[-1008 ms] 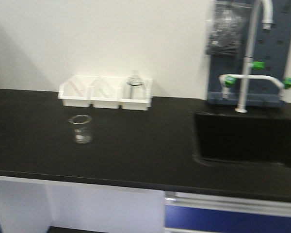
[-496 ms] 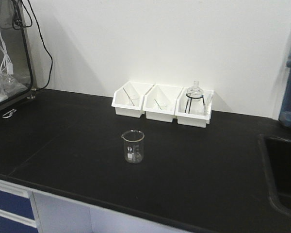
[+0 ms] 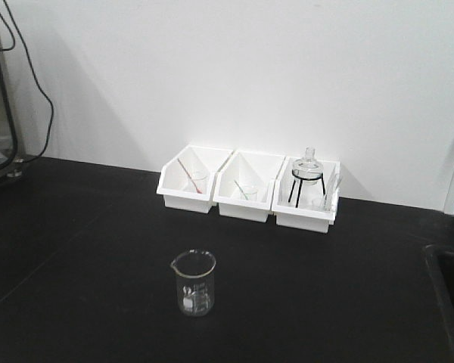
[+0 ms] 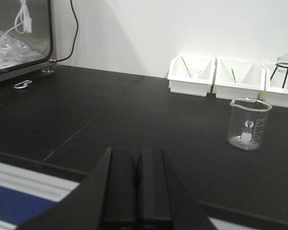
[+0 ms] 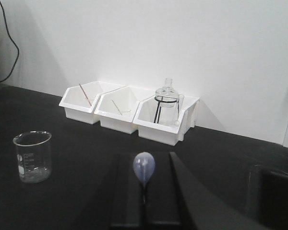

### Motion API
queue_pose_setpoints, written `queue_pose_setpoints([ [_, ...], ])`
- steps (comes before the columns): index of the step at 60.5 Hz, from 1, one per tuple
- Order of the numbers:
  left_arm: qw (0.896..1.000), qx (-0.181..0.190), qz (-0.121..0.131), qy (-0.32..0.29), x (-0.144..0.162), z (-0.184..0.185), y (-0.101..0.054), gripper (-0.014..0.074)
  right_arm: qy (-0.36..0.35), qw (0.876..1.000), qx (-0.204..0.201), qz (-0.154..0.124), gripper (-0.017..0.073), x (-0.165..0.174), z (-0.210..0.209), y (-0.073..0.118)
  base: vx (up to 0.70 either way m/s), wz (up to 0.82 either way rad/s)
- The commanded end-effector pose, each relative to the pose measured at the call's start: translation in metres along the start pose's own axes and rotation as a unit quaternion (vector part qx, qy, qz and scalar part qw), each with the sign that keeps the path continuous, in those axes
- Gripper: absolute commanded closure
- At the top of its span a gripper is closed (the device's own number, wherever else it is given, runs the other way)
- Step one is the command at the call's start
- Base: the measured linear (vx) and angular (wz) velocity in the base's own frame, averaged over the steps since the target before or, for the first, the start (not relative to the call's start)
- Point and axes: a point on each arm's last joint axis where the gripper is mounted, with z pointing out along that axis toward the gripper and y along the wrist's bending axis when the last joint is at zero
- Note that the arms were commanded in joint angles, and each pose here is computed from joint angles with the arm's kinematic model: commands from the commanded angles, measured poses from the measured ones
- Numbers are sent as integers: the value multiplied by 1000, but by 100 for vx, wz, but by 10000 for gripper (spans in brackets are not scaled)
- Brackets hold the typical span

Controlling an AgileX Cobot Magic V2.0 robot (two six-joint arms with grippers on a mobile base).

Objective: Grab transparent chemical and place on left bench

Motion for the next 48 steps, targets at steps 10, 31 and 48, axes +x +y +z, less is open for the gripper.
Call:
queue_pose_setpoints([
  [10,999,-1,-4,-41,-3,-1,0,597,-17,1000,-10,-2,567,-10,0,1,27,-9],
  [31,999,-1,-4,-41,-3,-1,0,597,-17,1000,-11,-2,567,-10,0,2,17,-6],
  [48,999,-1,-4,-41,-3,-1,0,597,-16,1000,-9,-2,567,-10,0,1,8,-5],
])
